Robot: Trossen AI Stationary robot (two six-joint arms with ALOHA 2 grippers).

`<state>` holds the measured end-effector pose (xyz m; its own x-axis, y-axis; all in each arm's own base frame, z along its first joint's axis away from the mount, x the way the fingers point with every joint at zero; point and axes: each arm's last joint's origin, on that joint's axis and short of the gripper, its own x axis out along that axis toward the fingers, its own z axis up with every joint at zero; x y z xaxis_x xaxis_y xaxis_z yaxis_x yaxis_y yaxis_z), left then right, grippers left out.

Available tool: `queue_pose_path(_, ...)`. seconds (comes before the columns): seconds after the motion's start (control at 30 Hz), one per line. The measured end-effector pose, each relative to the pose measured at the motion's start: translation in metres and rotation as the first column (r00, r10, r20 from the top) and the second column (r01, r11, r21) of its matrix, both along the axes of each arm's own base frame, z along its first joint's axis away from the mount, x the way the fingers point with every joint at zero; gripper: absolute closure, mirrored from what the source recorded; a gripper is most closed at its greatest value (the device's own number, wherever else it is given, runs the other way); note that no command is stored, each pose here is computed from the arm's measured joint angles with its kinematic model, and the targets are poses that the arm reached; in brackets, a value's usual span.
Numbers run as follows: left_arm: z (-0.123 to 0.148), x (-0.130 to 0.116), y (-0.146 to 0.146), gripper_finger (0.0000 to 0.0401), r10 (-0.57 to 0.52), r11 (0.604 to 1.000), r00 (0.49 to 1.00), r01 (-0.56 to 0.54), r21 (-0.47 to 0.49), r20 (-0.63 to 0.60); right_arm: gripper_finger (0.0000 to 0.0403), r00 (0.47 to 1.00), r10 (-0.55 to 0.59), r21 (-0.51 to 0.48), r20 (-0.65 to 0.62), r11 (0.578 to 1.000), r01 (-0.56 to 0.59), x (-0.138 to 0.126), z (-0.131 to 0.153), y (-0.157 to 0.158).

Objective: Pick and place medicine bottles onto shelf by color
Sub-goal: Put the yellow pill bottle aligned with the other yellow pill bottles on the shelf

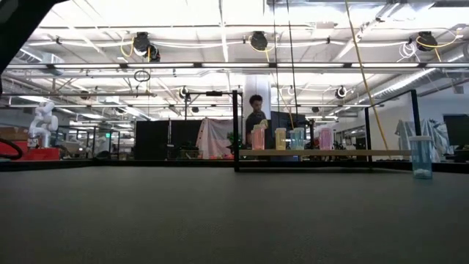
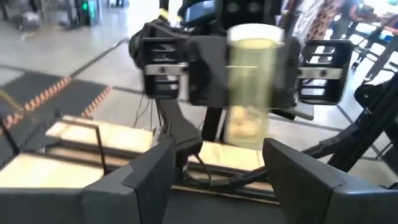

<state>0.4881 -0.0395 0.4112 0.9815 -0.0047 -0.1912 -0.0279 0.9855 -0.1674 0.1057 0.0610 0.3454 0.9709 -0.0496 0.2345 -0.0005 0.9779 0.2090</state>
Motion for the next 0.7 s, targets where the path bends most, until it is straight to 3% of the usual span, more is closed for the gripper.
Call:
queue_pose_path(0.33, -0.006, 0.006, -0.002, 0.0160, -0.043, 0.996, 0.999, 0.043, 0.077, 0.009, 0.0310, 0.994, -0.082, -0.101, -0.070, 0.992, 0.074, 0.006, -0.008, -0.006)
queue_pose_path(0.5, -0.009, 0.005, -0.002, 0.0160, -0.045, 0.996, 0.999, 0.047, 0.079, -0.020, 0.0310, 0.995, -0.067, -0.127, -0.077, 0.990, 0.057, 0.011, -0.009, -0.007)
queue_pose_path(0.7, -0.012, 0.005, 0.000, 0.0160, -0.048, 0.991, 0.997, 0.055, 0.123, -0.054, 0.0310, 0.996, -0.008, -0.091, -0.090, 0.996, 0.000, 0.019, -0.012, -0.005)
